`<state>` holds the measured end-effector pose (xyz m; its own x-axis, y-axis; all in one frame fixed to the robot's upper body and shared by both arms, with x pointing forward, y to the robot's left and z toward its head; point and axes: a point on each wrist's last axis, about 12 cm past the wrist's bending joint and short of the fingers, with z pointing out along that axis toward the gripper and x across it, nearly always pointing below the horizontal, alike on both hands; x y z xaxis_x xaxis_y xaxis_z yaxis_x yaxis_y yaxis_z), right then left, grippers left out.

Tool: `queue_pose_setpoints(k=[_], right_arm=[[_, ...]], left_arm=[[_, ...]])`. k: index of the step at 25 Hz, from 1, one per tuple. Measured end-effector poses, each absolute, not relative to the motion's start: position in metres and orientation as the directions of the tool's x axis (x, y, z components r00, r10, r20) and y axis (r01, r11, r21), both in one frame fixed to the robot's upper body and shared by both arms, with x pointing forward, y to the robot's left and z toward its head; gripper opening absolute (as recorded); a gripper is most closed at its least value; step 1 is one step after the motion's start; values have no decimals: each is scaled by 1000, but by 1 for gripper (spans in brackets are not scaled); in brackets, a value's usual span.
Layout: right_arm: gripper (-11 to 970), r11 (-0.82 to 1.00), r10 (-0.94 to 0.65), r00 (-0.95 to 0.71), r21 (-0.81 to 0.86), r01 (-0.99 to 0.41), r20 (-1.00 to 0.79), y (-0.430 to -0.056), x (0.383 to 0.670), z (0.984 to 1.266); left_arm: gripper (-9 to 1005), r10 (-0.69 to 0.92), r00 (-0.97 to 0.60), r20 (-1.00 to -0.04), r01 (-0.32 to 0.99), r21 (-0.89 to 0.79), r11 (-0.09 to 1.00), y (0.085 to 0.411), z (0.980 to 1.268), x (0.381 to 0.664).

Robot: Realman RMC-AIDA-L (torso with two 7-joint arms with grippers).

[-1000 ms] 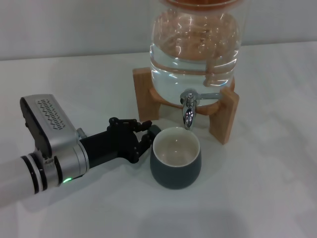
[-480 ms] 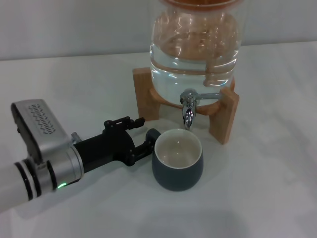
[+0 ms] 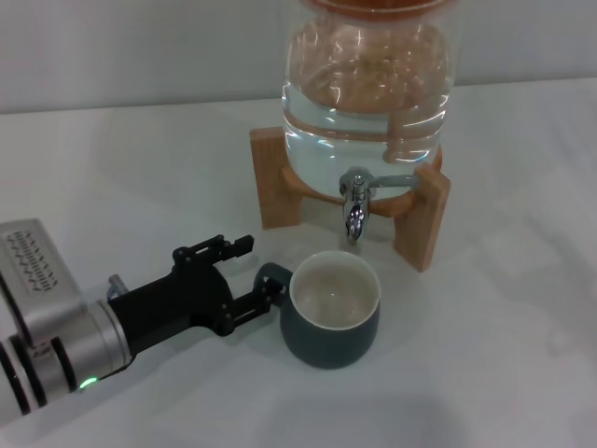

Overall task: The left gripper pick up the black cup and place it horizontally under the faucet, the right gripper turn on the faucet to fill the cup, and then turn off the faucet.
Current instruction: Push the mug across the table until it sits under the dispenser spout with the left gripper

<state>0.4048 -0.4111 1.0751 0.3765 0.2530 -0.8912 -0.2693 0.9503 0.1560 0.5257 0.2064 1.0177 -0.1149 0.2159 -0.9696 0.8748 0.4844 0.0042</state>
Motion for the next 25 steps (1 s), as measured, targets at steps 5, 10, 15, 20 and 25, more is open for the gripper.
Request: queue_pose_setpoints(k=[5, 10, 15, 20, 25], right_arm=[[771, 949, 260, 372, 166, -267, -891, -411, 399, 1074], [771, 945, 274, 369, 177, -274, -888, -412, 398, 1074], [771, 945, 274, 371, 177, -275, -887, -412, 397, 1074], [771, 944, 276, 375, 175, -281, -885, -411, 400, 1075], [771, 942, 277, 379, 172, -288, -883, -410, 405, 1077]], left_arm=[[651, 218, -127, -968, 866, -1, 500, 214, 1013, 519], [652, 226, -136, -965, 863, -3, 505, 215, 1011, 518], [651, 237, -148, -960, 850, -1, 526, 214, 1011, 523], [648, 235, -146, -961, 836, 7, 549, 210, 1016, 536], [644, 243, -128, -962, 840, 25, 541, 202, 1023, 547]])
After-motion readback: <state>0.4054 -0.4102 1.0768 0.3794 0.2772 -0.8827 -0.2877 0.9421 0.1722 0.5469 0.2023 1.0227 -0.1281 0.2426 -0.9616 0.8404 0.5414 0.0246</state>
